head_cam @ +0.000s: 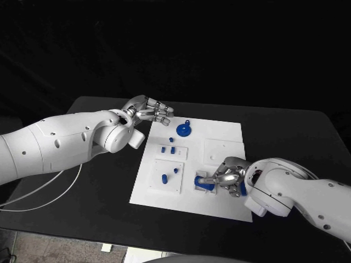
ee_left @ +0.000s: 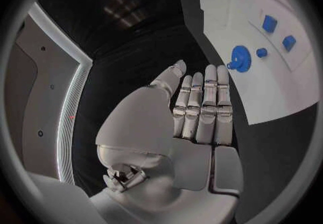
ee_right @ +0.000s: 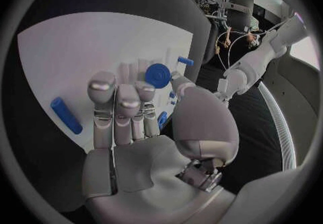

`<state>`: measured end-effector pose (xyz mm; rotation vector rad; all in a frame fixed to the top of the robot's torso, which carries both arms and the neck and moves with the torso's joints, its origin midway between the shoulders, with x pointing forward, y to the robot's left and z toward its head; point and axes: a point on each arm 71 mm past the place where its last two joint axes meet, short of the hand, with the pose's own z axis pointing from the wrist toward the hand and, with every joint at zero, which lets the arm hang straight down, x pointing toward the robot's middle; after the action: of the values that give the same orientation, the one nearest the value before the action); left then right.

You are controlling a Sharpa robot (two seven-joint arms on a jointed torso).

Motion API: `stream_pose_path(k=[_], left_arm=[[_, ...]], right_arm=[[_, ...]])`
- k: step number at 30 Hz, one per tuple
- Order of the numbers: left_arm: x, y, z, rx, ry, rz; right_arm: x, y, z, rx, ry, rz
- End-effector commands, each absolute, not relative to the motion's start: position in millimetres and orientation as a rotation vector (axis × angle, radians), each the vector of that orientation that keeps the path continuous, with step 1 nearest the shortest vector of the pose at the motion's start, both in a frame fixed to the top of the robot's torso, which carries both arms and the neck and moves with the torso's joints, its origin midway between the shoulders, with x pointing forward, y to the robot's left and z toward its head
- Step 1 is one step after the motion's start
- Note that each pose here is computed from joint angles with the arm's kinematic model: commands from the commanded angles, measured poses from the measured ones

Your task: Assemble the parts on the task board

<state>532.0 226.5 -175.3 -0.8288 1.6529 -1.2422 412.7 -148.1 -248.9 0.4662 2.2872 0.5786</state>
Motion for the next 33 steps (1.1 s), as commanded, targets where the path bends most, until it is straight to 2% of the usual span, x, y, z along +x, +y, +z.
stream_pose_path(k=[1,14,33], left_arm=[[531.4,223.0,-174.6,-0.817,1.663,-1.26],[531.5,222.7,-174.7,-0.817,1.664,-1.26],[531.2,224.2,-174.9,-0.819,1.667,-1.258]], right_arm=[[414,-148,-250,0.46,2.28,0.542],[409,-143,-257,0.368,2.326,0.524],[402,-146,-251,0.325,2.309,0.535]])
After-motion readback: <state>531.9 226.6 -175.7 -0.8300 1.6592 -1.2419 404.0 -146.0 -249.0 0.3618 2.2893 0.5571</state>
